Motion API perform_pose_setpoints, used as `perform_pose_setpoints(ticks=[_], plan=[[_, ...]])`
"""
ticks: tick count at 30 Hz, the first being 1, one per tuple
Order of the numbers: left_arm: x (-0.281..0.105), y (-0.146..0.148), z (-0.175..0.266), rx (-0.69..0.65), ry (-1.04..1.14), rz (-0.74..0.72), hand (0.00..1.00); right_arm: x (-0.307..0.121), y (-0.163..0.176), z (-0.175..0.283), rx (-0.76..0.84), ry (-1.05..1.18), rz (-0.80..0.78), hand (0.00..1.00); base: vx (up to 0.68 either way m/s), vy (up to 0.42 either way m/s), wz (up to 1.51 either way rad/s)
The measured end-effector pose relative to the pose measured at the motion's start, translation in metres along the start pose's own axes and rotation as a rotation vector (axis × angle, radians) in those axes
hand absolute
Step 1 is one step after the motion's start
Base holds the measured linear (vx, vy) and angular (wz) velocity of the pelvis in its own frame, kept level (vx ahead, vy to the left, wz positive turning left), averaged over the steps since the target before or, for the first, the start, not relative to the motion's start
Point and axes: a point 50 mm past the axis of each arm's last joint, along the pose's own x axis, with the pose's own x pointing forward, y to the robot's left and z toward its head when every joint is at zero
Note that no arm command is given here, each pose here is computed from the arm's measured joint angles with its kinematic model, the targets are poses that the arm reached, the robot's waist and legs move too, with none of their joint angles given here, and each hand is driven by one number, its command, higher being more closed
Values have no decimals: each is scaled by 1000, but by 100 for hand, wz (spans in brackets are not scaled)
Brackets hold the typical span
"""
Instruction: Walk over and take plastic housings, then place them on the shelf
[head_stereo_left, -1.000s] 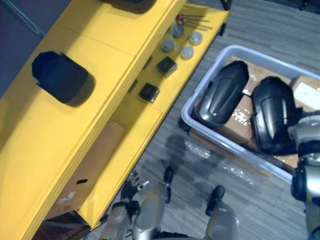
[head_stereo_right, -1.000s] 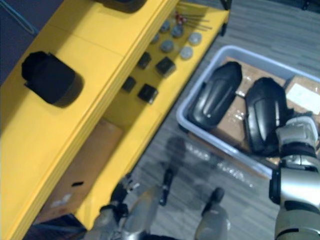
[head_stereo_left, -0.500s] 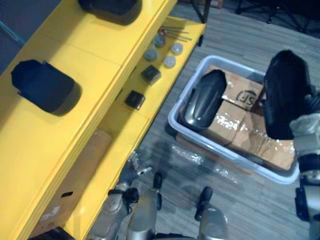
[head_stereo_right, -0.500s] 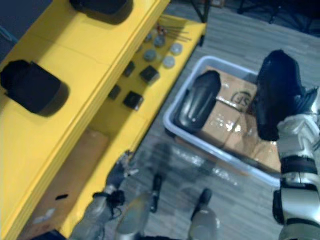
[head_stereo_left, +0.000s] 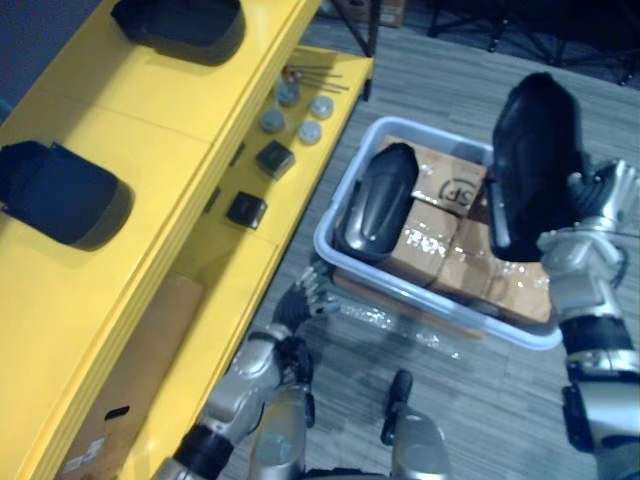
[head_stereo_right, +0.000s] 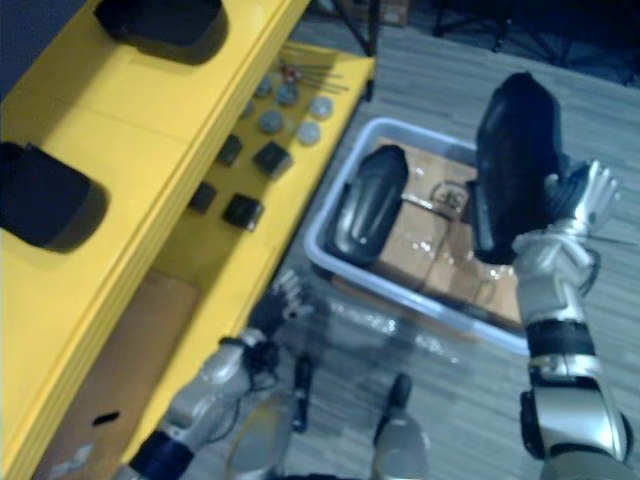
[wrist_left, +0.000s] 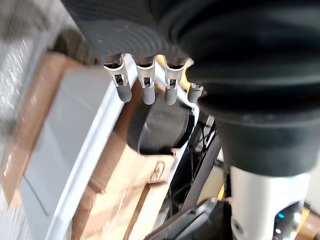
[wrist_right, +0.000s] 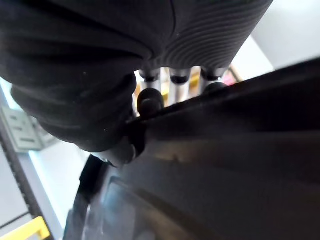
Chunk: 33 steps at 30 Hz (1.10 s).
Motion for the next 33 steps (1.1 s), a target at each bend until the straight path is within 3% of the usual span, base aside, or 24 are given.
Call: perform_pose_setpoints(ticks=[11,28,33], plan=[[59,-4,46,52,-15,93,0,2,7,69,172,-209,-46,100,-26,20,-21],[75,-9,49,84,24,234,0,7,10,109,233,-327,-89,100,1,5,-4],[77,-13,53,63,-1,215,0,4,13,112,245,-351,-86,100,-2,0,1]])
